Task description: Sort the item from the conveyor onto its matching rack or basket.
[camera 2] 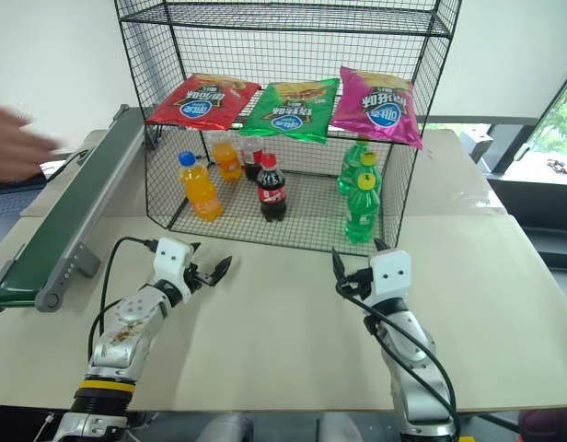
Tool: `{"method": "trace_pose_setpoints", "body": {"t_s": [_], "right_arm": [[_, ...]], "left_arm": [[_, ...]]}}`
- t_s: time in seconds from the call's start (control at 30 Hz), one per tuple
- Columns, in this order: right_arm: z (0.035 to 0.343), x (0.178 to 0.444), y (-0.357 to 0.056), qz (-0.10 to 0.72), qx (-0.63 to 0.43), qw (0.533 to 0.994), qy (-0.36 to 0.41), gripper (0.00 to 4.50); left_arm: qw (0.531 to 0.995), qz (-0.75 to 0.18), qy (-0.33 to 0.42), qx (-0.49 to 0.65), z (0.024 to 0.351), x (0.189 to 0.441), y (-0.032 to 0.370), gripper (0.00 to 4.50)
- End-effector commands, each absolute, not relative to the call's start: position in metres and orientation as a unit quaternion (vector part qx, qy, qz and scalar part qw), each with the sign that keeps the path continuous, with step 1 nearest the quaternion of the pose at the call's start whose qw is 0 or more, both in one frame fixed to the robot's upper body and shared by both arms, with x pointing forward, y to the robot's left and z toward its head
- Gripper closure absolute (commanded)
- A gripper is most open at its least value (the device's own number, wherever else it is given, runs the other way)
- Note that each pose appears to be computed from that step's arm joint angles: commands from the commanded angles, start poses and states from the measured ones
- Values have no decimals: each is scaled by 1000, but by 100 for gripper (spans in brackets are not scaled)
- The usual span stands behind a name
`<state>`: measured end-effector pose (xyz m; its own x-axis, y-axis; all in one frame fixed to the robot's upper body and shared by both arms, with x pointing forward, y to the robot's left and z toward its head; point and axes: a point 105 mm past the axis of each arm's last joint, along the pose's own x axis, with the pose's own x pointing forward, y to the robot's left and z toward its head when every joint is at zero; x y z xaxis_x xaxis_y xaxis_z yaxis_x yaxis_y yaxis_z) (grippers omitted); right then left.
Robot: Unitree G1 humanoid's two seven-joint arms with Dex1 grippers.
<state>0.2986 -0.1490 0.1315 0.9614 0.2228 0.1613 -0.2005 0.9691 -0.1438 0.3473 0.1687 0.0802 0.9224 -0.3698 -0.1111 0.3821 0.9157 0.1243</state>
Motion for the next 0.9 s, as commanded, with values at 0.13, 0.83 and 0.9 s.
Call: {"method": "trace_pose_setpoints", "body": {"t_s": [0.13,0.83,0.9], "right_arm": [[145,298,-150,102,-62,986,-117,0],[145,294,-143,116,-57,985,-113,0],[145,294,-143,117,-57,985,-113,0]], "left_arm": [[978,-191,18,75,91,350,169,3],[980,-182,16,76,97,349,177,3],[980,-182,16,76,96,349,177,3]]}}
